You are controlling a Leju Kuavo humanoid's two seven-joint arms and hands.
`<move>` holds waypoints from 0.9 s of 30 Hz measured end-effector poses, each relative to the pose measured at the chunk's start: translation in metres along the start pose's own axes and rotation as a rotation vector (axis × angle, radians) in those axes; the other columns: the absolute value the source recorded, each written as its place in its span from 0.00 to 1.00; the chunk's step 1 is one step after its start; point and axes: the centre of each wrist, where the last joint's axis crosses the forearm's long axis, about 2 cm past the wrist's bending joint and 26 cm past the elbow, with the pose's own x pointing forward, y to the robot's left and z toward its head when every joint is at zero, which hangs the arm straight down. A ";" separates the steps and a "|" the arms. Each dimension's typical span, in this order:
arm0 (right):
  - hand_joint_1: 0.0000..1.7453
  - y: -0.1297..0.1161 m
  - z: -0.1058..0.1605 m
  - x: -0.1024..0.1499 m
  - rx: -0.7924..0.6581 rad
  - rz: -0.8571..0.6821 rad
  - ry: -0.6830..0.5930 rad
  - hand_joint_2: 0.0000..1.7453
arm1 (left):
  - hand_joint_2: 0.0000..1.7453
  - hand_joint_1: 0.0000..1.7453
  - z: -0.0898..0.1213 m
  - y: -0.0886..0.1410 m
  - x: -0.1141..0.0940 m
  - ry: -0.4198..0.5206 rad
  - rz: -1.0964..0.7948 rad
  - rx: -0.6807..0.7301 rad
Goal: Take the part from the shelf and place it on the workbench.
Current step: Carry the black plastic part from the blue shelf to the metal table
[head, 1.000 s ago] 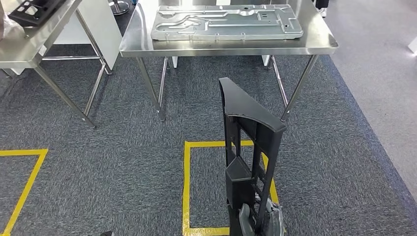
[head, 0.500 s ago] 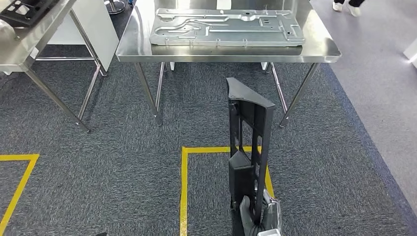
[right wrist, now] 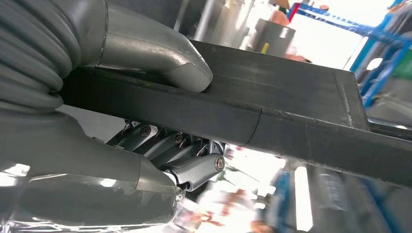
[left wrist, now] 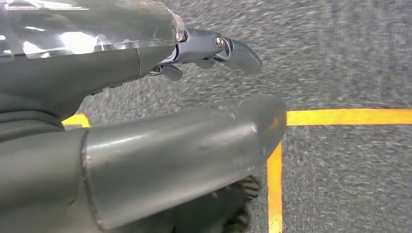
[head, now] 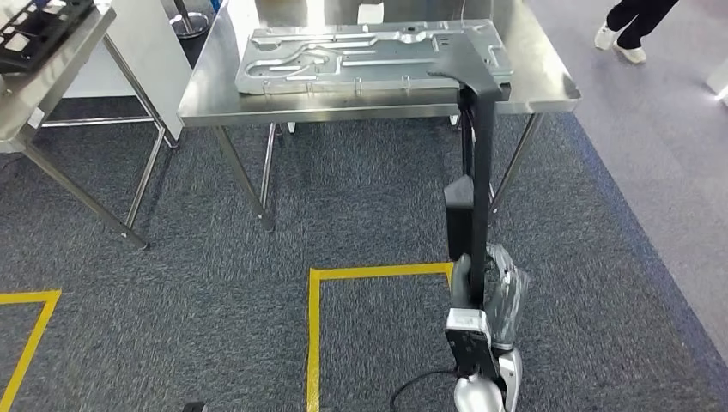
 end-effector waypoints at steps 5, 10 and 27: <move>1.00 0.034 -0.032 0.009 0.088 0.032 -0.012 1.00 | 0.00 0.00 -0.001 0.007 0.002 0.003 -0.029 -0.008; 1.00 0.072 -0.047 0.030 0.235 -0.033 -0.010 1.00 | 0.00 0.00 -0.003 0.015 0.004 0.001 -0.043 -0.001; 1.00 0.148 -0.040 0.073 0.653 -0.120 -0.076 1.00 | 0.00 0.00 -0.006 0.030 0.012 -0.016 -0.048 -0.007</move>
